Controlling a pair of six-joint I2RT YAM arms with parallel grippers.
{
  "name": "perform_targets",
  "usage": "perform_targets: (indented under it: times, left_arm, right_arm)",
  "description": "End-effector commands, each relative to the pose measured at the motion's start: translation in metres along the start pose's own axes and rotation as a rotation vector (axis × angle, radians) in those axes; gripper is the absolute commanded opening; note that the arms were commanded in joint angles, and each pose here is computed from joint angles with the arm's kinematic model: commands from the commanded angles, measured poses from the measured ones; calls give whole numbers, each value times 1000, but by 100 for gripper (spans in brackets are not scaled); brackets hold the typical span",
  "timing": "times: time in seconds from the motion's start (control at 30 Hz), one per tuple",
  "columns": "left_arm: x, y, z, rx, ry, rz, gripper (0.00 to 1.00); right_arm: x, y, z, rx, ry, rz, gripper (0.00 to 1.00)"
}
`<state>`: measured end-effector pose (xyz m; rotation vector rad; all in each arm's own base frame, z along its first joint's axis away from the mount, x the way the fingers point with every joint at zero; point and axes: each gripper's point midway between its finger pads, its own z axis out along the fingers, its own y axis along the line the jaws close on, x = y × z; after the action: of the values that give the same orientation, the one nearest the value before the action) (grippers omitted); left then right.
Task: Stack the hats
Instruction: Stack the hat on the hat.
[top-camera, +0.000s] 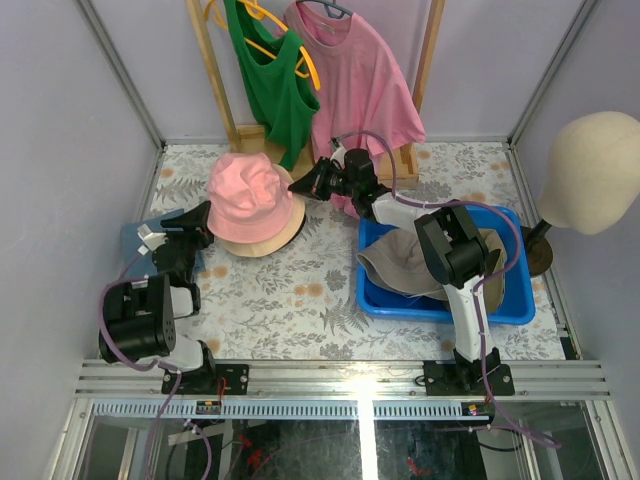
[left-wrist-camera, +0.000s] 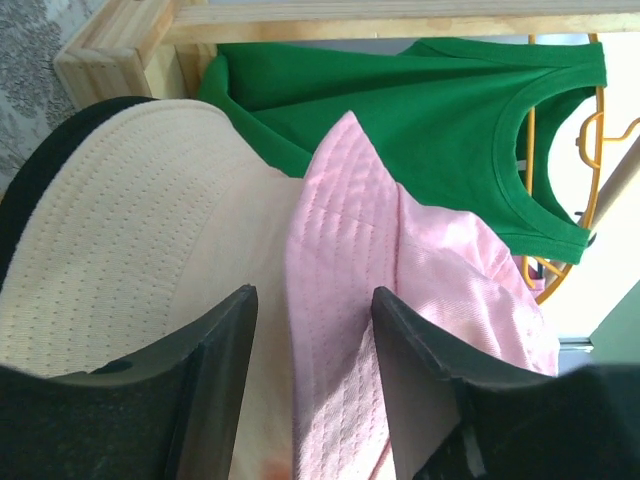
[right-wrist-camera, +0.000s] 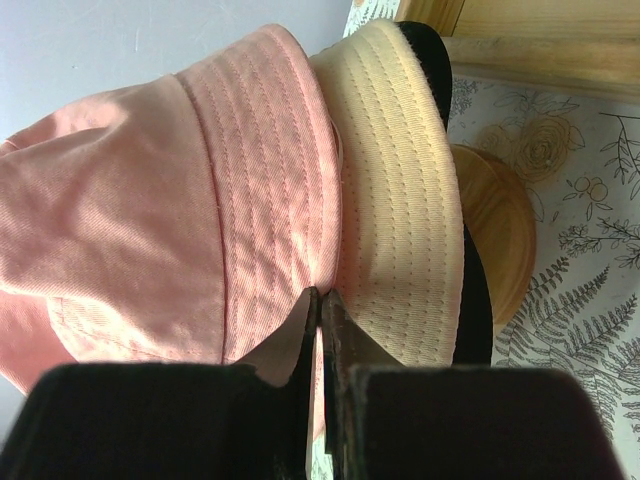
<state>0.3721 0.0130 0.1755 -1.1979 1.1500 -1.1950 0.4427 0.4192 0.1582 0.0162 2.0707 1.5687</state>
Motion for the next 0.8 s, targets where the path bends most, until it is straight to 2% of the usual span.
perform_targets:
  times: [0.0, 0.1, 0.27, 0.37, 0.47, 0.77]
  left_arm:
    - [4, -42, 0, 176, 38, 15, 44]
    - [2, -42, 0, 177, 27, 15, 37]
    - [-4, -37, -3, 163, 5, 18, 10]
    - [-9, -26, -6, 116, -21, 18, 3]
    - [-14, -15, -10, 60, -45, 34, 0]
    - [-16, 25, -18, -115, -62, 57, 0]
  right_arm:
    - [-19, 55, -6, -107, -24, -89, 0]
    - [-18, 54, -6, -103, -19, -89, 0]
    - [-18, 52, -5, -94, -17, -92, 0]
    - [-18, 49, -6, -84, -20, -93, 0]
    - [-19, 45, -7, -71, -23, -94, 0]
    - [-19, 34, -12, -36, -25, -97, 0]
